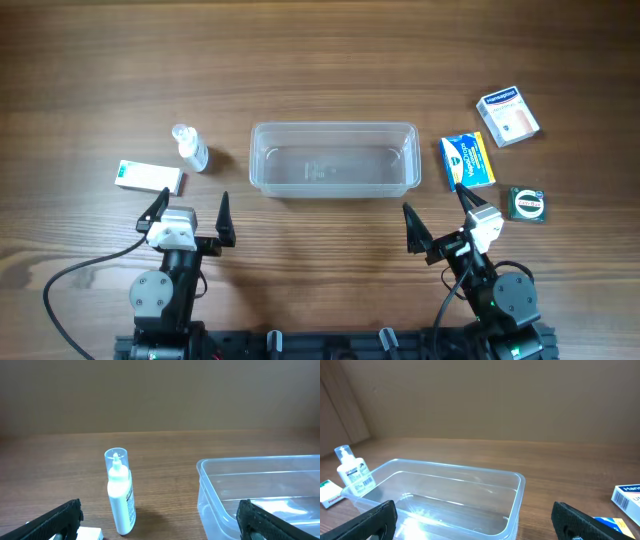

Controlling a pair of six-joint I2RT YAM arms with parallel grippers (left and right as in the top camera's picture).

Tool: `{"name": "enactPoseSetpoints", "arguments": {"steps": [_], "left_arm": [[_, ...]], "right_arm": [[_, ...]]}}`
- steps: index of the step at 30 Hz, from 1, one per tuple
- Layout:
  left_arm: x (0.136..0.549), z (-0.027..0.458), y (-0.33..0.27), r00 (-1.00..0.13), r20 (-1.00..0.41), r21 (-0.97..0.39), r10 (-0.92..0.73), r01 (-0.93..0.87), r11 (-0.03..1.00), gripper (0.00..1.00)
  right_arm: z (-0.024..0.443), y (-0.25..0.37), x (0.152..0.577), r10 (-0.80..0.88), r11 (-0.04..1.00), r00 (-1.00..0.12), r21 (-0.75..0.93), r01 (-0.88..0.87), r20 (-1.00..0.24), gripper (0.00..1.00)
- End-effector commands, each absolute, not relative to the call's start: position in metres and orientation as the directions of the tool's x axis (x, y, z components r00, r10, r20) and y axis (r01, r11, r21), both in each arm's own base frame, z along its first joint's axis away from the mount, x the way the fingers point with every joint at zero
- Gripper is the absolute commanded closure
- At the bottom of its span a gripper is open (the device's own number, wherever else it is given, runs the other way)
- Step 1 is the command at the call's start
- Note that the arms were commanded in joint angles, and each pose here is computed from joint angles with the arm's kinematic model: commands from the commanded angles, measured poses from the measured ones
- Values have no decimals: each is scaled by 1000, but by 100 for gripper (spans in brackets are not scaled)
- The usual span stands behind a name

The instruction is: Pack container

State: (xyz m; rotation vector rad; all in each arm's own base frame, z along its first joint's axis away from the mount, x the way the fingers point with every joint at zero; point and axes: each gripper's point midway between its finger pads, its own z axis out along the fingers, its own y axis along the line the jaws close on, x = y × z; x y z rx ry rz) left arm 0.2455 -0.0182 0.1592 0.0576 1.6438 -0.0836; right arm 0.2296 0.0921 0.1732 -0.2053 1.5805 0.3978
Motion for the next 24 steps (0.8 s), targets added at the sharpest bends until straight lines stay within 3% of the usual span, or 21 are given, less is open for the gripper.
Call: {"name": "enactPoseSetpoints", "arguments": {"steps": [1, 17, 21, 24], "left_arm": [[245, 158, -21, -70, -998, 2, 10, 106, 994, 0], [245, 158, -21, -70, -998, 2, 10, 106, 994, 0], [245, 158, -21, -70, -998, 2, 10, 106, 994, 0], [245, 158, -21, -70, -998, 2, 10, 106, 994, 0]], "right_arm": [[174, 94, 229, 97, 917, -45, 107, -384, -994, 0], [175, 89, 231, 80, 930, -35, 87, -356, -996, 0], [182, 64, 233, 188, 956, -86, 203, -211, -978, 0], [214, 47, 228, 131, 981, -60, 138, -133, -990, 0]]}}
